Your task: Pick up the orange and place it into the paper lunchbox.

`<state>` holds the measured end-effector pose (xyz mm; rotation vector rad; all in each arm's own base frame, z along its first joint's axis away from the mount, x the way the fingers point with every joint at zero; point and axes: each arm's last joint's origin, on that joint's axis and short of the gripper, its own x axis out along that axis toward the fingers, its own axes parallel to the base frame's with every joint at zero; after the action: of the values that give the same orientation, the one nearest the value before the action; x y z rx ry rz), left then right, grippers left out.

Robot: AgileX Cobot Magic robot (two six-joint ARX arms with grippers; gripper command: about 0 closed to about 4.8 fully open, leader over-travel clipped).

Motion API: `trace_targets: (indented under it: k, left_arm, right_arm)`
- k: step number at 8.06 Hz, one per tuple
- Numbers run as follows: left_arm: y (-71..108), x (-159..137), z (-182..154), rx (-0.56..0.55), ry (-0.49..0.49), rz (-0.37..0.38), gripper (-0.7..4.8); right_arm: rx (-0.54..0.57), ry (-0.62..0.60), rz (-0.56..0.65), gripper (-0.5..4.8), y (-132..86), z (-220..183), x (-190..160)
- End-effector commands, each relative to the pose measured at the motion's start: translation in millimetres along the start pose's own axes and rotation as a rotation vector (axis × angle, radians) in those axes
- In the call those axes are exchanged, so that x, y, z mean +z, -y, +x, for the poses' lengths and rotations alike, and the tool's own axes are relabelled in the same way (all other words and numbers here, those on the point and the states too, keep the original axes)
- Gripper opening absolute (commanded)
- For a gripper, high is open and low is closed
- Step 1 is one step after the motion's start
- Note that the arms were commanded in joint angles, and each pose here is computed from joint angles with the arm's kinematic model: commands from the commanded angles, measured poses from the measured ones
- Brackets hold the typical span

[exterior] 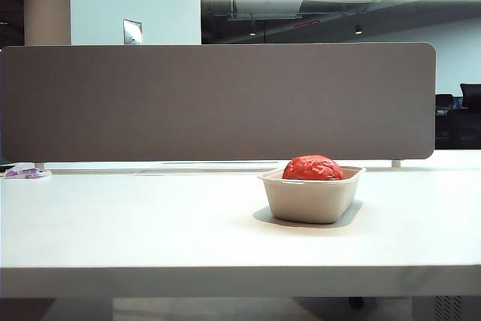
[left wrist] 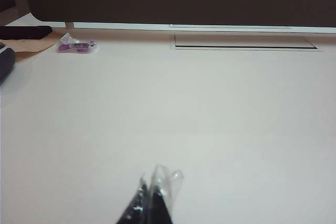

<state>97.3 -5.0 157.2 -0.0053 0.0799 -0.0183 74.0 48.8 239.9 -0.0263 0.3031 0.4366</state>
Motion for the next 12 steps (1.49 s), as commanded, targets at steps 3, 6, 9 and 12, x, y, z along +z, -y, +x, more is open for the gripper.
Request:
trace_targets:
  k: [3, 6, 9, 12]
  left_arm:
    - [0.0, 1, 0, 0.001, 0.014, -0.003, 0.09]
    - [0.0, 1, 0, 0.001, 0.014, -0.003, 0.09]
    - [0.1, 1, 0, 0.0, 0.011, -0.002, 0.09]
    - [0.1, 1, 0, 0.0, 0.01, -0.002, 0.09]
  right_arm:
    - [-0.387, 0.162, 0.076, -0.05, 23, 12, -17]
    - [-0.449, 0.351, 0.119, -0.05, 51, 24, -67]
    - [-0.454, 0.324, 0.122, -0.05, 52, 25, -69]
    - [-0.438, 0.329, 0.119, -0.05, 50, 25, -69]
